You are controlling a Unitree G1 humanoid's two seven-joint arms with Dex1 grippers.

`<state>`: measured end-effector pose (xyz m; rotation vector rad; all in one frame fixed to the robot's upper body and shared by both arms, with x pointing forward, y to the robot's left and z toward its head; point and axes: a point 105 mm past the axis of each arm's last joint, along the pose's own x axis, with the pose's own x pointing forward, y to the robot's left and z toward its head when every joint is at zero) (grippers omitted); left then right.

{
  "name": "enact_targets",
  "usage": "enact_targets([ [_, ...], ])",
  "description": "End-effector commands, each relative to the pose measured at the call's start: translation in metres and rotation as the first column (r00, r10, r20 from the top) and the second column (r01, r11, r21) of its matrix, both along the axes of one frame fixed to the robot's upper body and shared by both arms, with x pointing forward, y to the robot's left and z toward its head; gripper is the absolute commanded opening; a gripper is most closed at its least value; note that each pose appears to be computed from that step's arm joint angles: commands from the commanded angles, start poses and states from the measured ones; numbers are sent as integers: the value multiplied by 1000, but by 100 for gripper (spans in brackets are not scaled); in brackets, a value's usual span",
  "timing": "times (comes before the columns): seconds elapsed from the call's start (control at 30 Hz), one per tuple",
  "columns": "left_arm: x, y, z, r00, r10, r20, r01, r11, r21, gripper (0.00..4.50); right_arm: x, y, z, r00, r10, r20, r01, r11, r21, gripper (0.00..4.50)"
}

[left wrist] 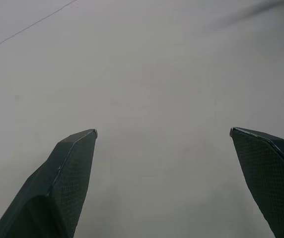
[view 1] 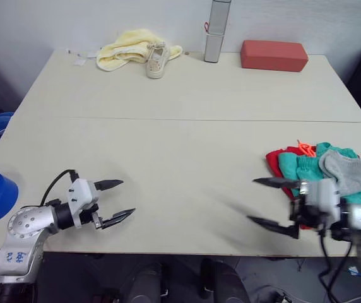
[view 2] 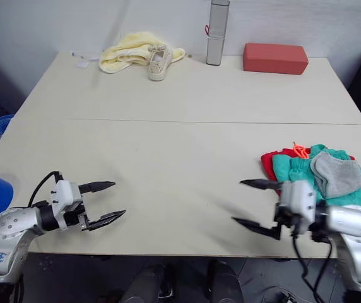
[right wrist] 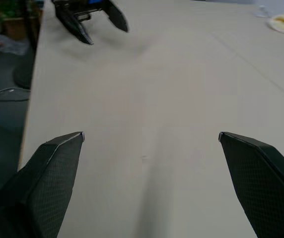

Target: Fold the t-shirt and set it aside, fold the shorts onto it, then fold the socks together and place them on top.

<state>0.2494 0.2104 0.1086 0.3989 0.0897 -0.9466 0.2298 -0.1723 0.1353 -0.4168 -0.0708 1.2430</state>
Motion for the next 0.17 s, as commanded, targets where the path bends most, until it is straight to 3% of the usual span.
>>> enact_targets([
  [0.03,-3,3,9,998,5,60,-8,999,43,450,4,1,-4,997,40,65,-38,999,-29,443],
  [0.17,3,5,12,993,50,109,-54,998,39,450,6,0,-16,998,36,60,-34,999,-19,443],
])
